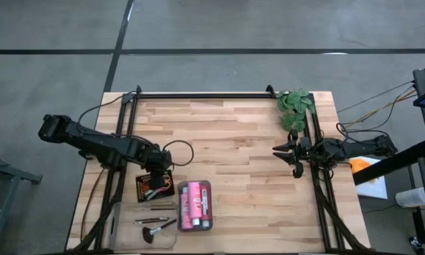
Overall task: Pick & Place Paint Supplies
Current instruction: Return to Home Position
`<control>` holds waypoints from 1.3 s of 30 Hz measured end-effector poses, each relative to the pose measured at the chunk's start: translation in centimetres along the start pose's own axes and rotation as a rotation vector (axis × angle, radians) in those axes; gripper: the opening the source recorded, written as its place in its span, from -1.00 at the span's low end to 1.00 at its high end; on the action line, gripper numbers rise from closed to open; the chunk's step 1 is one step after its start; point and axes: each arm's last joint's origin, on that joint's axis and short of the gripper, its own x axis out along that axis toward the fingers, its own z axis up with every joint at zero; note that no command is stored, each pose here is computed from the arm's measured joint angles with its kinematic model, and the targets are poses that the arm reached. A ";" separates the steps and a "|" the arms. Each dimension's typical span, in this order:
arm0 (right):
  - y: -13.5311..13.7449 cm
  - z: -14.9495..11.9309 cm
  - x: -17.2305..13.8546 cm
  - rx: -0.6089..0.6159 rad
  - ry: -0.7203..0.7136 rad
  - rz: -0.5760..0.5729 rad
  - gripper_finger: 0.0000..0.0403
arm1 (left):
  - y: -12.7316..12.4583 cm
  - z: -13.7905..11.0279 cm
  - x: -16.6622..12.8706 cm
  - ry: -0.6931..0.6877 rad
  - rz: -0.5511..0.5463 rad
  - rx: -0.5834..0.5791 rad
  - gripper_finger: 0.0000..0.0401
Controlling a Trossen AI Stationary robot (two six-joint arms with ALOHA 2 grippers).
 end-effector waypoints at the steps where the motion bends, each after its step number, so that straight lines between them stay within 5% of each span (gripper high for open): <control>1: 0.0 0.0 0.0 0.000 0.000 0.000 -0.53 | 0.0 0.0 -0.1 -0.002 -0.001 0.000 -0.59; 8: 0.0 0.0 0.0 0.000 0.000 0.000 -0.53 | -0.5 1.0 -1.8 -0.082 -0.035 0.002 -0.59; 12: 0.0 0.0 0.0 0.000 0.000 0.000 -0.53 | -0.7 1.5 -3.7 -0.255 -0.092 0.011 -0.62; 16: 0.0 0.0 0.0 0.000 0.000 -0.001 -0.53 | -0.5 1.3 -5.7 -0.440 -0.123 0.075 -0.84; 26: 0.0 0.0 0.0 0.000 0.000 0.000 -0.53 | 0.8 -1.4 -8.8 -0.877 -0.218 0.149 -0.99; 39: 0.0 0.0 0.0 0.000 0.000 0.000 -0.53 | 2.9 -5.7 -10.3 -1.197 -0.293 0.210 -1.00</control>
